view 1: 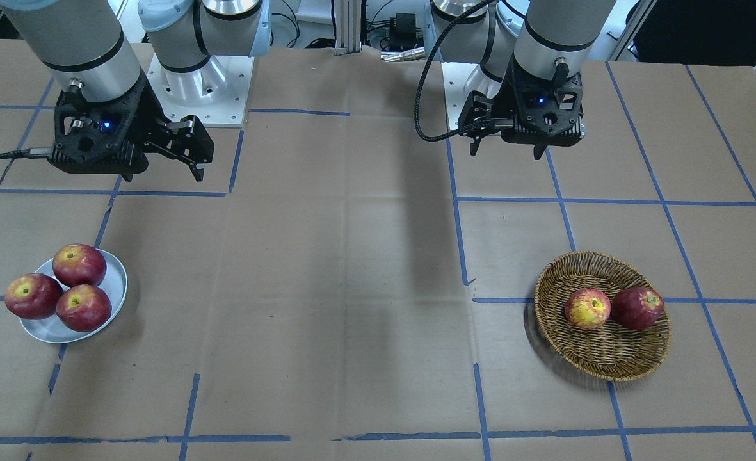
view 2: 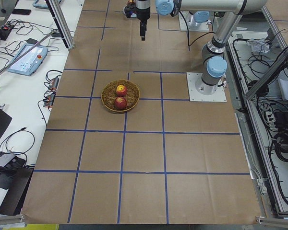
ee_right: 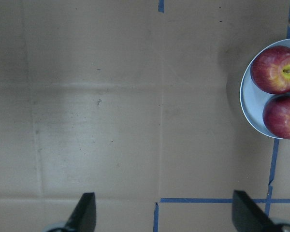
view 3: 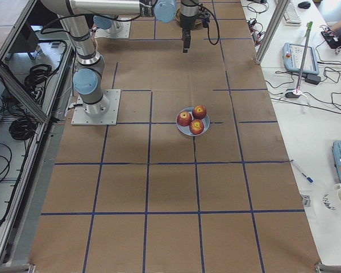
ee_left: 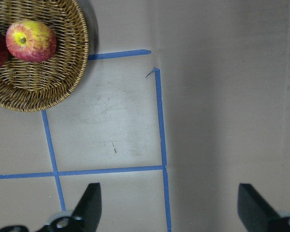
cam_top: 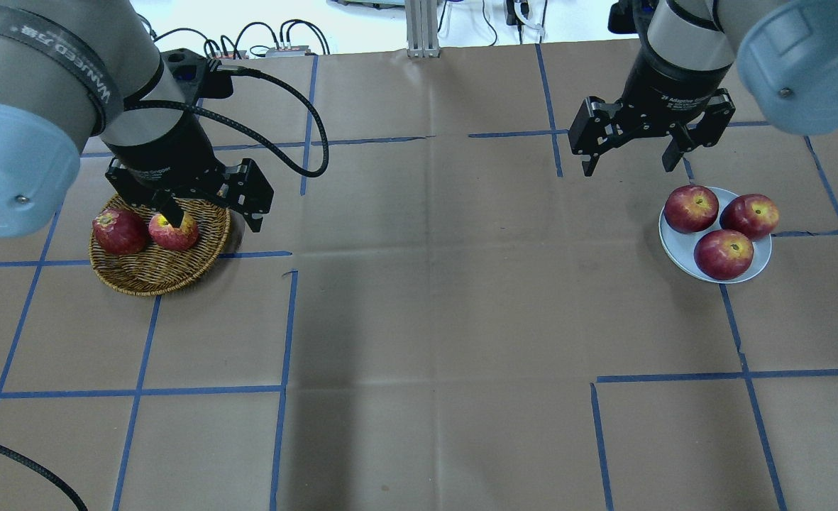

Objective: Transfer apple from basket to plate

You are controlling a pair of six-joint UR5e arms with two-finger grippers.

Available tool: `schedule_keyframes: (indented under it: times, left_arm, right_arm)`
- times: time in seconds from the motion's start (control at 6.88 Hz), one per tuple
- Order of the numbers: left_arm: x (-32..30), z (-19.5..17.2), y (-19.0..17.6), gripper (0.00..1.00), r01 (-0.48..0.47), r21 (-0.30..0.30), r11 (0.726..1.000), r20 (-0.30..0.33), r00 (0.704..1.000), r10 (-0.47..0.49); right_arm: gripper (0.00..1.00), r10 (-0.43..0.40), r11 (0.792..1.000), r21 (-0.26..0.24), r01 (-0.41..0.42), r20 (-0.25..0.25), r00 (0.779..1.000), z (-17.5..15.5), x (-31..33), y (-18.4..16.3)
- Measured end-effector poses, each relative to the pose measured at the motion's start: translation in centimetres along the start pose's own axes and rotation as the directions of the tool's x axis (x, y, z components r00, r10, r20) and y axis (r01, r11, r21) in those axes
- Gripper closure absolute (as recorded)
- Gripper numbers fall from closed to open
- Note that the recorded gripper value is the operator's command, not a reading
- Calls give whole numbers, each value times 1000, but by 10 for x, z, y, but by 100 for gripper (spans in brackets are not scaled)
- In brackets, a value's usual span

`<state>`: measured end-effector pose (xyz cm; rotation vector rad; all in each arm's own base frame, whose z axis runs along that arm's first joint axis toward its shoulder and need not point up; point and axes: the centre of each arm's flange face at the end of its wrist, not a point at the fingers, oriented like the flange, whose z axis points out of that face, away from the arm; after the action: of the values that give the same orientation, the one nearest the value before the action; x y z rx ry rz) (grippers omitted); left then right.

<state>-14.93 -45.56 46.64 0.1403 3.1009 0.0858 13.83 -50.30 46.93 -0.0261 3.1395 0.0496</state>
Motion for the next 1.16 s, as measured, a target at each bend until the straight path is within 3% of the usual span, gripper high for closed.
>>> schedule_keyframes:
  times: [1.16]
  left_arm:
    - [3,1,0,0,-5,-1,1000,0,1000,5]
  right_arm:
    - [0,0,1000,-5,0,0,1000,1,0,0]
